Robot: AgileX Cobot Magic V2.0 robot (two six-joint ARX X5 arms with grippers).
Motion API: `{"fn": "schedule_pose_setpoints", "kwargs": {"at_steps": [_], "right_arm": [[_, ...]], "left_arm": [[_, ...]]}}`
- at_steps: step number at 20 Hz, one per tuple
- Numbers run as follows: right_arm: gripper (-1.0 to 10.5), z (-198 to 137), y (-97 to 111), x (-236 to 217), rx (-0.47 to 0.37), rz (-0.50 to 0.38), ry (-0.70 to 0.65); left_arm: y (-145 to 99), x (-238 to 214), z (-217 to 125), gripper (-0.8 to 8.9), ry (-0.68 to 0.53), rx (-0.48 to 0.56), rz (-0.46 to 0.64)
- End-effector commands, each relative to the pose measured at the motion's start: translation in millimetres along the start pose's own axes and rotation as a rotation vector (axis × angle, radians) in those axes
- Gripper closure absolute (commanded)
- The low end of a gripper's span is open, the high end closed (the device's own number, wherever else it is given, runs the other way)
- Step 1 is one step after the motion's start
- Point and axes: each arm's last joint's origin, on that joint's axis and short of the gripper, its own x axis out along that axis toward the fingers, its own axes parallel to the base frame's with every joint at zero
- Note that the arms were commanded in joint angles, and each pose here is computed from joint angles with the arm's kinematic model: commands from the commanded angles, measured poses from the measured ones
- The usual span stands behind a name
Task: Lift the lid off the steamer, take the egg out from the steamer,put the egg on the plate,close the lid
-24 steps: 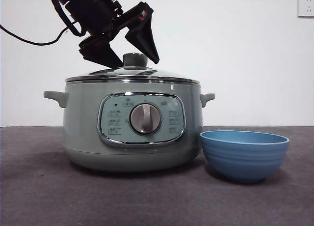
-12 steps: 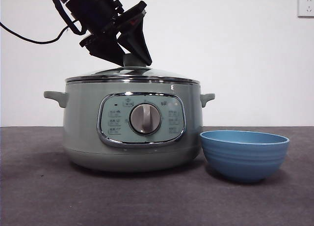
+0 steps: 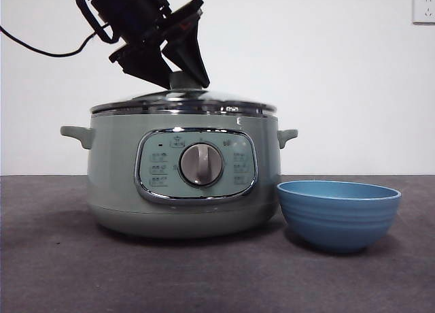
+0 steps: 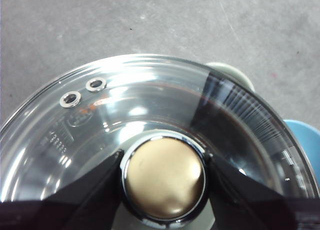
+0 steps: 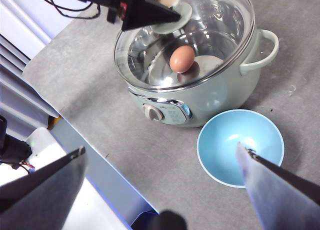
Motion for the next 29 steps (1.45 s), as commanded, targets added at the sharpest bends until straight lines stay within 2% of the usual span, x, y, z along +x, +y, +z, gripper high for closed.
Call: {"fn": "schedule_pose_setpoints", "kwargs": {"at_steps": [1, 6, 12, 15, 17, 21, 23, 29], "right_arm": [[4.4, 1.3, 0.7, -0.7, -0.005, 0.000, -0.008], [4.4, 3.4, -0.9, 0.6, -0.004, -0.003, -0.017], [4.4, 21.3, -15.6, 17.4, 0.070, -0.002, -0.074], [4.4, 31.4, -21.8, 38.2, 0.082, -0.019, -0.061], [4.4, 39.9, -21.6, 58.4, 0.081, -0.001, -0.033], [4.4, 68.1, -10.1, 106.1, 0.023, -0.043, 0.055], [4.4, 86.0, -1.3, 134.1, -0.013, -0.059, 0.093], [4.4, 120.0, 16.6, 222.1, -0.079, -0.142, 0.245]], "left_arm": [[-3.7, -14.0, 17.2, 8.22, -0.074, -0.009, -0.015], [-11.6, -52.1, 35.6, 8.22, -0.136, 0.006, -0.012], [-35.2, -154.7, 34.9, 8.22, -0.276, 0.039, 0.003], [-47.6, -211.4, 19.5, 8.22, -0.339, 0.044, 0.059], [-55.0, -244.8, 3.7, 8.22, -0.361, 0.042, 0.097], [-65.3, -295.9, -32.0, 8.22, -0.375, 0.023, 0.210], [-69.8, -317.6, -50.8, 8.22, -0.387, 0.010, 0.259], [-77.3, -348.3, -86.8, 8.22, -0.385, -0.024, 0.299]]}}
